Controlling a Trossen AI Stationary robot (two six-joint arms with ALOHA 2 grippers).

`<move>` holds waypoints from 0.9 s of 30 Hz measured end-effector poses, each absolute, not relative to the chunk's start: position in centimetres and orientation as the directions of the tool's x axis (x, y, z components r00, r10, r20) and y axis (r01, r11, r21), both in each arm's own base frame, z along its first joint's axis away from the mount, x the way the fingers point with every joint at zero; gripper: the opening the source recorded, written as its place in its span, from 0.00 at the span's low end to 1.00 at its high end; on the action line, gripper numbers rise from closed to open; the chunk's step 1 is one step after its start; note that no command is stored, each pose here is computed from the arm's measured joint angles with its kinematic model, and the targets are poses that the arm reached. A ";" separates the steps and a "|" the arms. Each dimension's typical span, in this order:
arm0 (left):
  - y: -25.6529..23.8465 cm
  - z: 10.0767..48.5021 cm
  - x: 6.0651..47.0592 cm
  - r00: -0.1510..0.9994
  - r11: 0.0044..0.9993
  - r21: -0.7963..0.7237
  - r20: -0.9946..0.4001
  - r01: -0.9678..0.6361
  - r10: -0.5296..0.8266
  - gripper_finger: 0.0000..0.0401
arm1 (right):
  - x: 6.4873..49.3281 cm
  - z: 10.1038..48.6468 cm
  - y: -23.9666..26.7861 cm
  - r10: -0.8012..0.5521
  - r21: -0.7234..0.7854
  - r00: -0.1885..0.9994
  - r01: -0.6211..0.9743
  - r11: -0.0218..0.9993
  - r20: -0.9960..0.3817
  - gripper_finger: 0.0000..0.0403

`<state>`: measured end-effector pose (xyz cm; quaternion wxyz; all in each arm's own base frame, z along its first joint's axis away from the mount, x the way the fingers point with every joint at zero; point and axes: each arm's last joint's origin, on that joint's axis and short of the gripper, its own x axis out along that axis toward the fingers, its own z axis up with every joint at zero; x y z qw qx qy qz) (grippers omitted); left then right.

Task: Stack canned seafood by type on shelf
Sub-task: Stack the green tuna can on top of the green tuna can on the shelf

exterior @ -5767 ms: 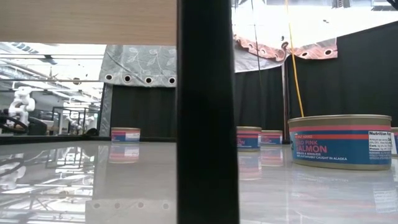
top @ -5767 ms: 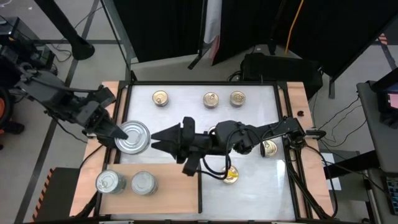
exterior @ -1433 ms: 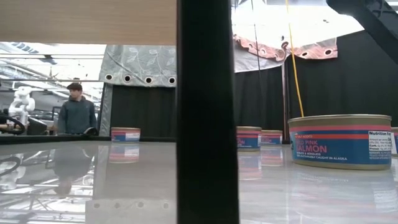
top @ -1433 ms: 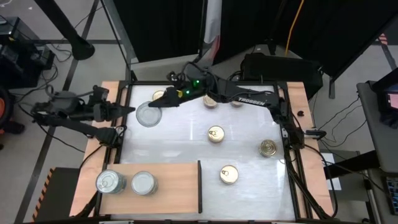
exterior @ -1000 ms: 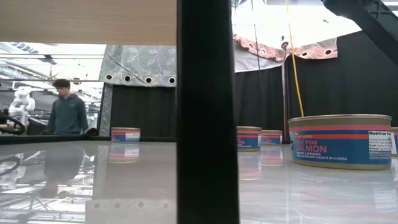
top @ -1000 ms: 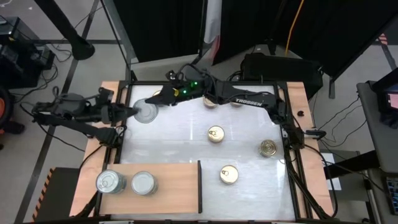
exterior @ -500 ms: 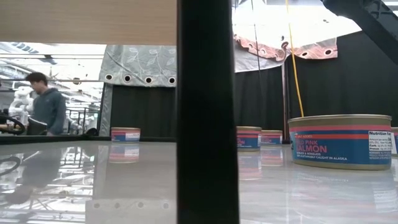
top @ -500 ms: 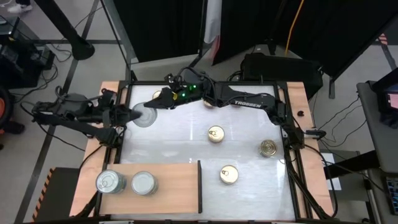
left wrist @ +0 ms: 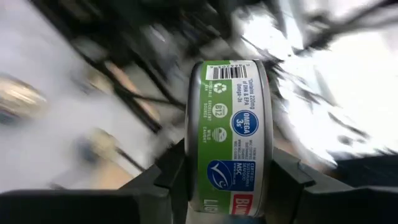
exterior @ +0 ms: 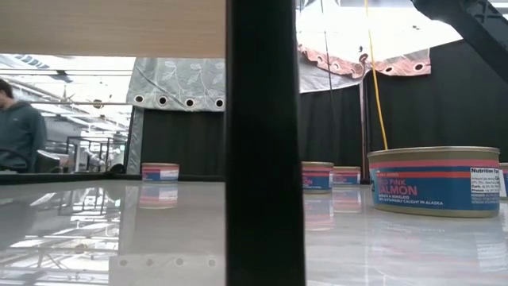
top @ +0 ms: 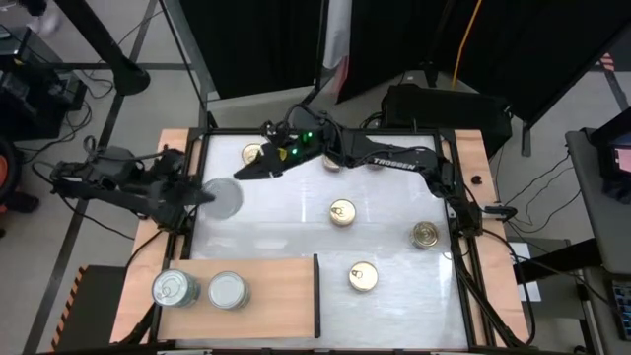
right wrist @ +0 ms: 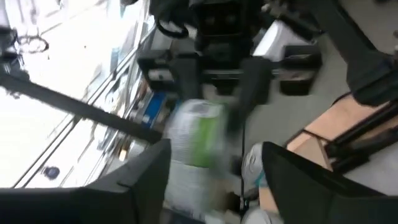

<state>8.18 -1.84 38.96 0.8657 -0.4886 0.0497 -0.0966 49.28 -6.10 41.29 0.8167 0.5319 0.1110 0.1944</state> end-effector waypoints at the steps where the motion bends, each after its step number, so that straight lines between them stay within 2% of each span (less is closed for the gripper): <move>1: -2.0 39.1 8.0 0.963 0.471 -0.870 0.019 0.149 -0.270 0.36 | 49.0 41.6 -6.3 0.471 0.911 0.882 -0.217 0.350 0.029 0.63; 6: -2.5 39.0 8.3 0.905 0.335 -0.929 -0.002 0.155 -0.425 0.36 | 47.2 43.3 -6.6 0.656 0.900 0.754 -0.311 0.305 0.038 0.76; 12: -3.8 38.2 11.1 0.796 0.257 -0.962 -0.087 0.088 -0.599 0.36 | 44.6 45.4 -6.4 0.749 0.877 0.662 -0.369 0.309 0.014 0.80; 19: -6.5 37.0 14.3 0.588 0.234 -0.971 -0.158 0.055 -0.793 0.36 | 39.8 48.4 -5.7 0.744 0.821 0.665 -0.389 0.417 -0.062 0.80; 27: -8.1 35.4 15.4 0.493 0.296 -0.955 -0.266 -0.019 -0.828 0.36 | 35.8 49.2 -6.0 0.601 0.756 0.770 -0.259 0.601 -0.214 0.80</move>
